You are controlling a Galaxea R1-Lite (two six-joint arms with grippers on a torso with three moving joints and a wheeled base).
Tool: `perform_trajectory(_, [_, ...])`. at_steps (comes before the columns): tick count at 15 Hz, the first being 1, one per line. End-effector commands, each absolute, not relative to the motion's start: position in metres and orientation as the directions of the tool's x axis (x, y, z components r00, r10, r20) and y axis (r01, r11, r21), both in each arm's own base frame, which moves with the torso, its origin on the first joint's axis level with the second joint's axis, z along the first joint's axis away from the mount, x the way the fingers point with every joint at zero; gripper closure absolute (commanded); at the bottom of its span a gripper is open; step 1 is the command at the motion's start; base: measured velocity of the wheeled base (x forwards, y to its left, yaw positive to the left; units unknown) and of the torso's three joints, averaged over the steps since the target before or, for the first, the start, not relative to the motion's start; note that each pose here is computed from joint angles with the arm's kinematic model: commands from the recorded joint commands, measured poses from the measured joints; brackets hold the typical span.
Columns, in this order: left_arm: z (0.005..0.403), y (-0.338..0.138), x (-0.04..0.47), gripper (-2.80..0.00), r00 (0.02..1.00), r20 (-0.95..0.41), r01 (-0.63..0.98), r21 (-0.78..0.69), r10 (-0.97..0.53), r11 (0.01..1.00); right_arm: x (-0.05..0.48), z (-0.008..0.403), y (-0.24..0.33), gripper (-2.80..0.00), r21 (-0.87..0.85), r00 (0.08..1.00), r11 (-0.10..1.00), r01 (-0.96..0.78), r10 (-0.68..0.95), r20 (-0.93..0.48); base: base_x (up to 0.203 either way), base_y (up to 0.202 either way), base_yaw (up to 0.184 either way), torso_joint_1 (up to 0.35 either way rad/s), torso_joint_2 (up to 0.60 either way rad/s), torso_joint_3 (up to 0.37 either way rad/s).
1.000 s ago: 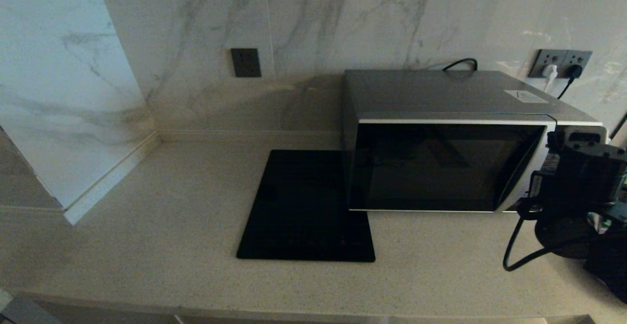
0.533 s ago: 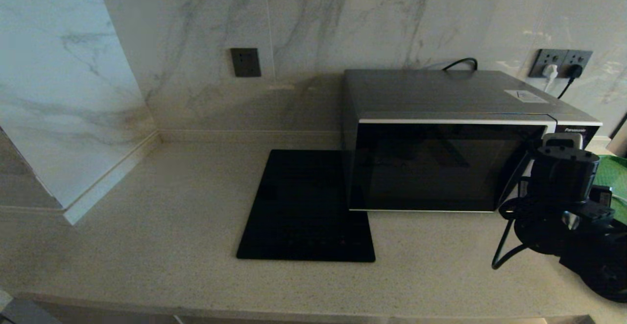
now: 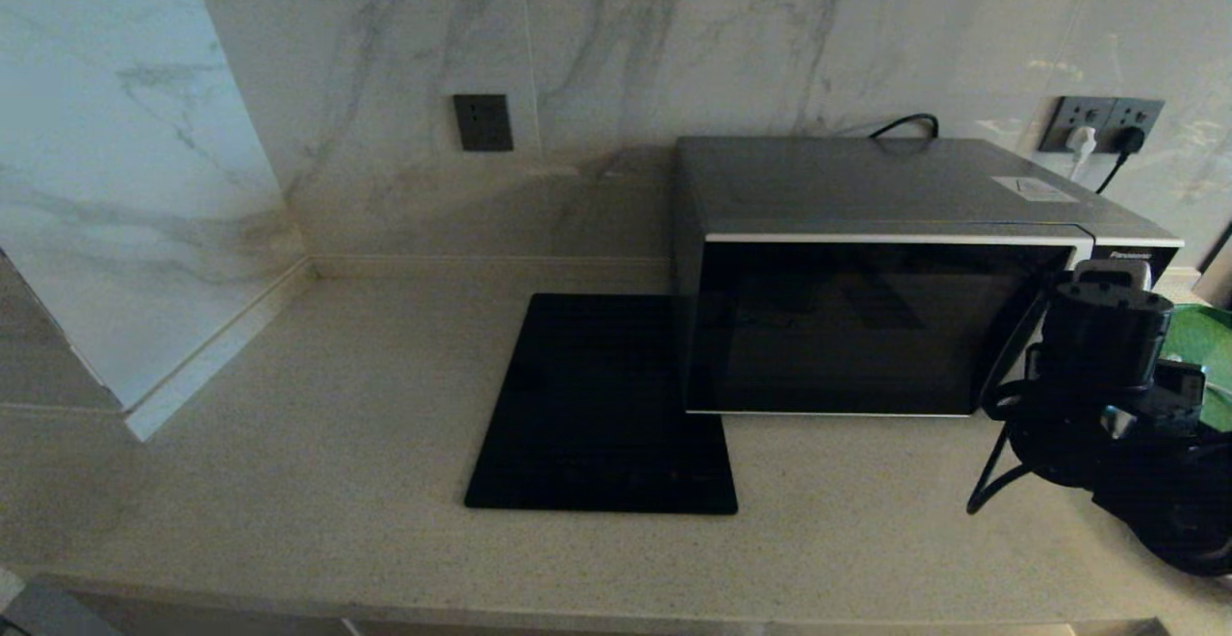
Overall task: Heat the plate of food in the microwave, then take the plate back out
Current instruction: Open the microwave oven
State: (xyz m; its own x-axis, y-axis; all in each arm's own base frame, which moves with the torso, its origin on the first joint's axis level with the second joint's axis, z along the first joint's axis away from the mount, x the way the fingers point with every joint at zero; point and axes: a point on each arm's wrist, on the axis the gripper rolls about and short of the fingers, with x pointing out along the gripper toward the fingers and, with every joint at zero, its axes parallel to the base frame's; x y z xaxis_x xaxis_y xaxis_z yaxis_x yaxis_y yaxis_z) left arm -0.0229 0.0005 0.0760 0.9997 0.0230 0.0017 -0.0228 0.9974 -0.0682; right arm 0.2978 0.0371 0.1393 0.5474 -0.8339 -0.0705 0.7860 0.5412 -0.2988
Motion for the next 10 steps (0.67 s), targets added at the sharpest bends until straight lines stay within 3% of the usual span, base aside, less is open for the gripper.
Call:
perform_trajectory(1, [0.076,0.001,-0.023,0.00,1.000,0.002,-0.023,-0.069,0.023,0.997,0.304,0.137,0.035,-2.80,-0.298,0.524,0.519,0.802,-0.849,-0.067,0.000,0.000,0.000,0.000,0.00,0.000])
perform_trajectory(6, [0.076,0.001,-0.023,0.00,1.000,0.002,-0.023,-0.069,0.023,0.997,0.315,0.119,0.039,-2.80,-0.281,0.530,0.532,0.799,-0.843,-0.088,0.000,0.000,0.000,0.000,0.00,0.000])
perform_trajectory(10, [0.076,0.001,-0.023,0.00,1.000,0.002,-0.023,-0.068,0.023,0.997,0.316,0.112,0.061,-2.80,-0.209,0.656,0.664,0.718,-0.746,-0.117,0.000,0.000,0.000,0.000,0.00,0.000])
